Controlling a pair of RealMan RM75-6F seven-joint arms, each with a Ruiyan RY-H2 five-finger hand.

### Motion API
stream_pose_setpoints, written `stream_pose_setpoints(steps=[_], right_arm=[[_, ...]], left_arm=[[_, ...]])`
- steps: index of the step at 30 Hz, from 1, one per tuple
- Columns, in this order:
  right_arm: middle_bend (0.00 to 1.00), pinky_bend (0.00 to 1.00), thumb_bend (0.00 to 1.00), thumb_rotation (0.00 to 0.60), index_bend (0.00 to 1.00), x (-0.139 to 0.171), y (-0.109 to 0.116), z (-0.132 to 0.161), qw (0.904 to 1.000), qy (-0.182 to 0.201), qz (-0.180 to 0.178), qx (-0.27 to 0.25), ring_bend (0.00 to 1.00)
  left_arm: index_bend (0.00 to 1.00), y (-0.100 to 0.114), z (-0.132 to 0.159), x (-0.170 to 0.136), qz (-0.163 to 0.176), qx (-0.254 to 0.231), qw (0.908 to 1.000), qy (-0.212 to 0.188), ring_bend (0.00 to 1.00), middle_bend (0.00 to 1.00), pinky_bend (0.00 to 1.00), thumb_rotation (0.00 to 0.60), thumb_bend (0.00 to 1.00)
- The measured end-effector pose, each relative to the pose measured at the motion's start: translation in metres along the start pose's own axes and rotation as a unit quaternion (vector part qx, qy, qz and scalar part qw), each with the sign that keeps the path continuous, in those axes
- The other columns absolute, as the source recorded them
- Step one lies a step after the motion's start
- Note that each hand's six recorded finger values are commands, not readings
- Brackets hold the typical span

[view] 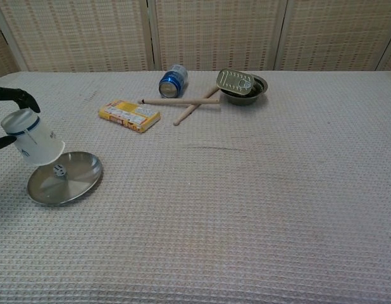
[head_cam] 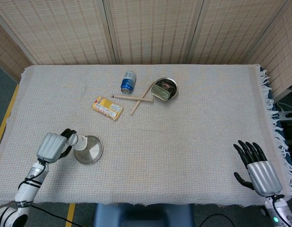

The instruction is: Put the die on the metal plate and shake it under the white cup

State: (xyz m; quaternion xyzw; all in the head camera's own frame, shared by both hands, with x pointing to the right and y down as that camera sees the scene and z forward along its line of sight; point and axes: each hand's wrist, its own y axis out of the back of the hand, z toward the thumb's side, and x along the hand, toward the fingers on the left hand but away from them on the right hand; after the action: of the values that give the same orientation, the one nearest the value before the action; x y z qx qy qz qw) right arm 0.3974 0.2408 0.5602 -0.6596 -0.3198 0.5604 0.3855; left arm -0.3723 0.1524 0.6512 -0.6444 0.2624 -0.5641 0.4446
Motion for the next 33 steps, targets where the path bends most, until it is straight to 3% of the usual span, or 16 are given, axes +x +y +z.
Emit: stream_pose_setpoints(steps=[6,9,12,15,20,25,33], right_arm=[[0.0,0.0,0.2,0.544,0.0,0.0,-0.002,0.001,1.0,0.0,0.001,0.002,0.0],[0.0,0.0,0.2,0.544,0.0,0.0,-0.004,0.002,1.0,0.001,0.006,0.004,0.0],[0.0,0.0,0.2,0.544,0.0,-0.001,-0.006,0.003,0.9999,0.001,0.009,0.005,0.0],[0.0,0.0,0.2,0.544,0.0,-0.001,-0.006,0.003,1.0,0.001,0.007,0.005,0.0],[0.0,0.0,0.2,0.544,0.0,-0.001,-0.005,0.003,1.0,0.001,0.007,0.004,0.0],[0.0,0.0,0.2,0.544,0.0,-0.001,-0.005,0.003,1.0,0.002,0.006,0.004,0.0],[0.0,0.0,0.2,0.539,0.0,0.002,-0.004,0.005,1.0,0.004,0.005,0.004,0.0]], left_arm=[[0.67,-0.006,-0.052,0.01,-0.017,0.016,0.9965,0.08,0.83,0.93,0.97,0.6,0.43],[0.64,-0.018,-0.061,0.011,-0.033,0.031,0.9946,0.093,0.83,0.91,0.97,0.6,0.43],[0.53,-0.029,-0.058,0.011,-0.049,0.033,0.9943,0.089,0.82,0.85,0.96,0.6,0.43],[0.32,-0.035,-0.057,0.01,-0.063,0.036,0.9938,0.085,0.79,0.72,0.96,0.6,0.43],[0.03,-0.04,-0.055,0.01,-0.086,0.033,0.9923,0.084,0.73,0.36,0.93,0.6,0.42],[0.0,-0.04,-0.056,0.006,-0.103,0.03,0.9905,0.085,0.62,0.03,0.88,0.6,0.4],[0.0,-0.027,-0.05,-0.003,-0.105,0.014,0.9912,0.08,0.56,0.0,0.86,0.6,0.37]])
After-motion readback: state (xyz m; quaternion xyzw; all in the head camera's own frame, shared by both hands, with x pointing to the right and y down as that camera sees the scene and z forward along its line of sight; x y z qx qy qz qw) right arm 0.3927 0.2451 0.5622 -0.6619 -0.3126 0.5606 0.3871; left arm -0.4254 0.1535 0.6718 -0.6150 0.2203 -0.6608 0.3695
